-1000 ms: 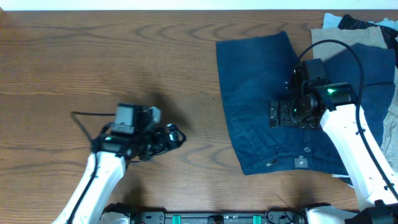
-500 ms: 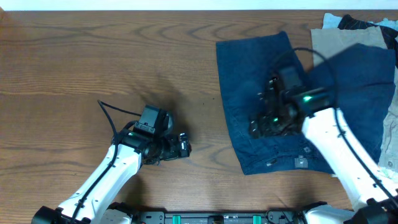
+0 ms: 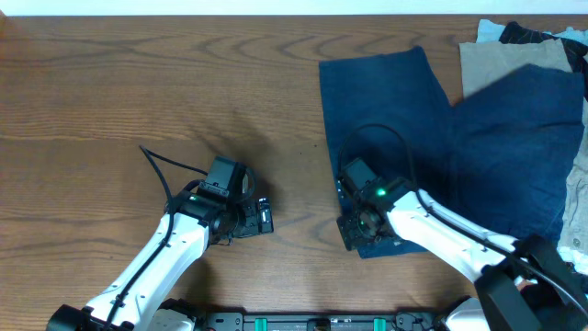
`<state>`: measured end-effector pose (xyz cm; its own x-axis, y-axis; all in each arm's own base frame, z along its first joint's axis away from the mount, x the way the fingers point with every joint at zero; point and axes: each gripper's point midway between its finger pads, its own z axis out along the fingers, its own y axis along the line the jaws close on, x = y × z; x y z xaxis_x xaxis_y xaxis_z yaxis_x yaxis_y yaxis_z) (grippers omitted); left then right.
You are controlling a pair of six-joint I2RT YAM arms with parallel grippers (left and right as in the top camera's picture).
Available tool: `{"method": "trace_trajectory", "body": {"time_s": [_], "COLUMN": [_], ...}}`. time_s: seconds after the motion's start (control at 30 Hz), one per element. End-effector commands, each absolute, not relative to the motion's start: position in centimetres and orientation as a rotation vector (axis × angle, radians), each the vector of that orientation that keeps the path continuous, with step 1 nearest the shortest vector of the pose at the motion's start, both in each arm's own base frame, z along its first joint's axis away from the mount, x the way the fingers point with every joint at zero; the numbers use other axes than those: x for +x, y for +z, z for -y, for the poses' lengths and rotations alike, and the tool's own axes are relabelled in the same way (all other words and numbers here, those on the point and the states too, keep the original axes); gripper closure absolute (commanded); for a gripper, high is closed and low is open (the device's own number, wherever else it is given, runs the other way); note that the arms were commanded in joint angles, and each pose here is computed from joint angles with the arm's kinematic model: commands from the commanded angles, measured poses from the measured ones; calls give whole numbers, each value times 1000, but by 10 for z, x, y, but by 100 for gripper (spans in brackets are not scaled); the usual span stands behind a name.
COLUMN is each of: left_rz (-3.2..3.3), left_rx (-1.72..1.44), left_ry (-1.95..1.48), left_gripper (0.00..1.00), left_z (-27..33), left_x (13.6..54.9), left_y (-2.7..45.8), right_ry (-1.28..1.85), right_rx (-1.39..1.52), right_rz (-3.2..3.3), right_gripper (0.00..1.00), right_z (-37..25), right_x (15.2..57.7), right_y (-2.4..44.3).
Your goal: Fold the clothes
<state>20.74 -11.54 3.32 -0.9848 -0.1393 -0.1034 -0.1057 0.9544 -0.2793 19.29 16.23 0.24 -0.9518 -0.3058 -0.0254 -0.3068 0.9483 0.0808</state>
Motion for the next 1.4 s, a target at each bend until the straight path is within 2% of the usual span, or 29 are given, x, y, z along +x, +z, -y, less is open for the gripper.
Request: {"method": "trace_trajectory", "body": {"time_s": [0.0, 0.07, 0.13, 0.17, 0.27, 0.33, 0.53, 0.57, 0.6, 0.63, 0.8, 0.87, 1.1, 1.2, 1.37], "left_rz": [-2975, -2975, -2974, -2974, -2974, -2972, -2961, -2959, -2958, -2956, -2955, -2953, -2904, -2886, -2880], "left_rx": [-191, -191, -192, -194, -197, -198, -237, -247, -254, -260, -248, -233, -139, -104, -48], "left_ry": [-390, -385, -373, -366, -362, -351, -324, -323, -323, -323, -428, -522, -824, -873, -913], "left_gripper": [2, 2, 2, 2, 2, 2, 2, 2, 2, 2, 2, 2, 2, 2, 2], "left_z": [113, 112, 111, 110, 109, 108, 100, 99, 98, 97, 109, 120, 158, 174, 201], "left_x": [210, 210, 211, 211, 211, 211, 215, 216, 216, 217, 217, 217, 218, 218, 216], "left_y": [34, 34, 34, 34, 34, 33, 33, 33, 33, 33, 36, 40, 56, 59, 55], "right_ry": [-26, -49, -53, -25, 158, 398, 884, 903, 900, 881, 678, 531, 138, 79, 72], "right_rx": [-415, -394, -379, -388, -471, -569, -755, -778, -788, -790, -687, -592, -342, -244, -133], "right_rz": [-3097, -3117, -3135, -3144, -3126, -3072, -2825, -2787, -2765, -2752, -2797, -2835, -2801, -2773, -2758], "right_gripper": [38, 57, 88, 99, 99, 99, 99, 96, 82, 61, 36, 32, 28, 23, 23], "right_z": [-151, -150, -152, -156, -182, -216, -303, -312, -316, -318, -297, -275, -198, -172, -143], "right_x": [193, 191, 189, 187, 186, 188, 196, 198, 199, 202, 220, 232, 276, 285, 286], "right_y": [-10, -16, -22, -24, -23, -14, 31, 37, 40, 42, 35, 34, 74, 93, 114]}}
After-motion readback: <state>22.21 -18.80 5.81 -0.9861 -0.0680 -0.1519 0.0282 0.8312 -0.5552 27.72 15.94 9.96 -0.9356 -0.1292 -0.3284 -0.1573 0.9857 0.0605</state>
